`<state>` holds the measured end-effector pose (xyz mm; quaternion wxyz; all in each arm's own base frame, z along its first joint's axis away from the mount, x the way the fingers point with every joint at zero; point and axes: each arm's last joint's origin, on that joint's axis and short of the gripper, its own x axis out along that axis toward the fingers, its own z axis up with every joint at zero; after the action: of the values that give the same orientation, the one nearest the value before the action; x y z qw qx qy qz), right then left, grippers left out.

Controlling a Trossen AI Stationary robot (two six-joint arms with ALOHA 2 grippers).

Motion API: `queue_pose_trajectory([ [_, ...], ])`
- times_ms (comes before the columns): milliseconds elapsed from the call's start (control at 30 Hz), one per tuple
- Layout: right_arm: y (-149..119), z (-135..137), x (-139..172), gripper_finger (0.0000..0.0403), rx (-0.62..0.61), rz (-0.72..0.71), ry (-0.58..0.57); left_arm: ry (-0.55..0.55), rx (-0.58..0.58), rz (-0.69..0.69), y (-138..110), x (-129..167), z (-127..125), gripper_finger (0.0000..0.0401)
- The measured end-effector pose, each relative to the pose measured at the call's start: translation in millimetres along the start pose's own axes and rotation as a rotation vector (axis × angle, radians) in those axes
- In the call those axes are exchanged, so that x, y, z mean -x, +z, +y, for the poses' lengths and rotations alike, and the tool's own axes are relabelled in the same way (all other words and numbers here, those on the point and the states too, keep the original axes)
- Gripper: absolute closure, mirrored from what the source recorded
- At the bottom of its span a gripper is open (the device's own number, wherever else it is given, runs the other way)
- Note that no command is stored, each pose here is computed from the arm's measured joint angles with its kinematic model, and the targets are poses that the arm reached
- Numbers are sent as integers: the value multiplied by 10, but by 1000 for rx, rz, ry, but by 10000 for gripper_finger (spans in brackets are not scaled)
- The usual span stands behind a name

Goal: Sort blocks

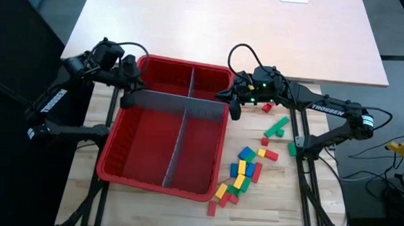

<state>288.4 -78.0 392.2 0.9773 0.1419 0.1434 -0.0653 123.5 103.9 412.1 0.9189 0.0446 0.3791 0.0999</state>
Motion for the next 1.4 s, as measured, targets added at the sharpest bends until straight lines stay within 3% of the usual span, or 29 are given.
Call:
queue_pose_trajectory([
  [700, -5, -1, 2, 403, -8, 7, -2, -68, -69, 112, -26, -195, 63, 383],
  [1267, -25, -5, 2, 403, -17, 28, -6, -54, -127, 211, -20, -406, 176, 282],
  [1400, -25, -5, 2, 403, -17, 28, -6, -55, -145, 233, -19, -460, 203, 277],
])
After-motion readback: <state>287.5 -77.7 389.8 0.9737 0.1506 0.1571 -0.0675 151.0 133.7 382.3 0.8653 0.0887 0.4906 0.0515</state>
